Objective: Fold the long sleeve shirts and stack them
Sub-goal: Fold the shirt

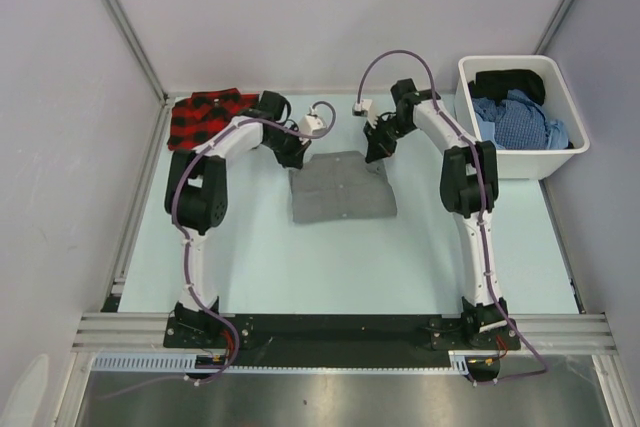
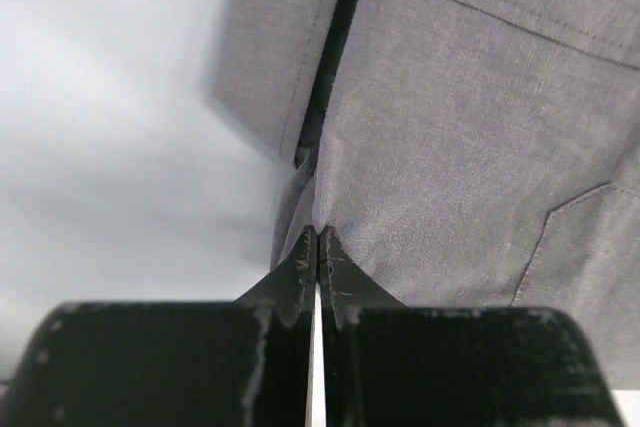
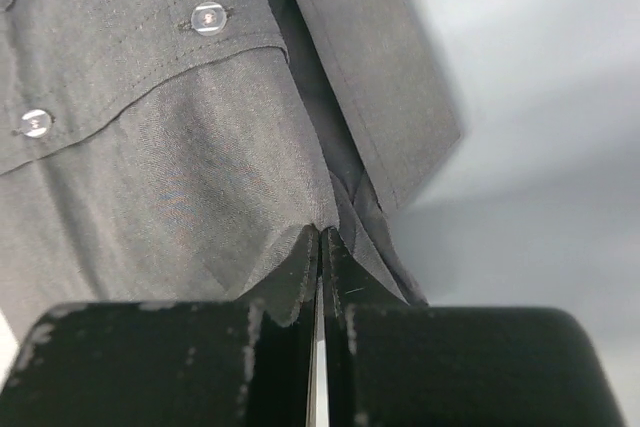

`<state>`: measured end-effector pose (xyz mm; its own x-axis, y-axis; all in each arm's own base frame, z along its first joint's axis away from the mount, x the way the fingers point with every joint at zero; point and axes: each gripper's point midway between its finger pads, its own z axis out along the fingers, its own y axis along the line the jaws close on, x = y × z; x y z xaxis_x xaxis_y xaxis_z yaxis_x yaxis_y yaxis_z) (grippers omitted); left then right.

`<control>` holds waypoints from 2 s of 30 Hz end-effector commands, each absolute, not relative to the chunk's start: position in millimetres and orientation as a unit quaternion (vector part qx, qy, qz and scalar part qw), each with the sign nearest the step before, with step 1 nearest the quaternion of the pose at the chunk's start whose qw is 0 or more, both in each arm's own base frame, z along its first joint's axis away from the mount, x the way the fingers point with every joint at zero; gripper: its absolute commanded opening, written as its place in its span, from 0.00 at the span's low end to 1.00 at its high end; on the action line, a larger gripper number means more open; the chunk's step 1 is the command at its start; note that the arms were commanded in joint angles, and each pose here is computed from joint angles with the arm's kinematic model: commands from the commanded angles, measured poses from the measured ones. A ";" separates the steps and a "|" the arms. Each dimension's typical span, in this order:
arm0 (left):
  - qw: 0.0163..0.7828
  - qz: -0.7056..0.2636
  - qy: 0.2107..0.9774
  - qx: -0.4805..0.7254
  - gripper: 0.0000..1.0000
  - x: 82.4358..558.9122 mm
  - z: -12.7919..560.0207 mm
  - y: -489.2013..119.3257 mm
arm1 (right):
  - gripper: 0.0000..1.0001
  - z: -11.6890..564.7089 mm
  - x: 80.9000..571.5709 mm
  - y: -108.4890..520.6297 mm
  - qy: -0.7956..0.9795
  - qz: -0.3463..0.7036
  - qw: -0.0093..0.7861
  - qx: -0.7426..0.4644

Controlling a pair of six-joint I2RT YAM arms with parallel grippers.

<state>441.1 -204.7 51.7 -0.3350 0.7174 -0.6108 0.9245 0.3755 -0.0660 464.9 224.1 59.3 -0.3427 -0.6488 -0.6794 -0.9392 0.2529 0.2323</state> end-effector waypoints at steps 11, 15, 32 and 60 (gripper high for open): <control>0.316 -0.139 0.820 0.458 0.01 509.9 64.5 -187.2 | 0.00 66.2 534.8 217.6 0.785 0.203 0.326 -0.487; 0.295 -0.129 0.836 0.445 0.02 517.7 46.7 -183.8 | 0.00 53.1 541.5 220.7 0.791 0.188 0.328 -0.480; 0.352 -0.422 0.799 0.244 0.99 421.2 204.3 -198.1 | 1.00 200.5 481.9 204.5 0.814 0.350 0.350 -0.303; 0.140 -0.574 0.798 0.123 0.99 290.2 107.7 -238.8 | 1.00 113.9 385.2 207.4 0.809 0.580 0.077 -0.065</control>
<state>298.6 -237.4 57.2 -0.9851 -0.0862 -0.1489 0.1118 0.3372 -0.9348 370.5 209.3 63.3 -0.9947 -0.0374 -0.0956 -0.1025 0.3113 0.9448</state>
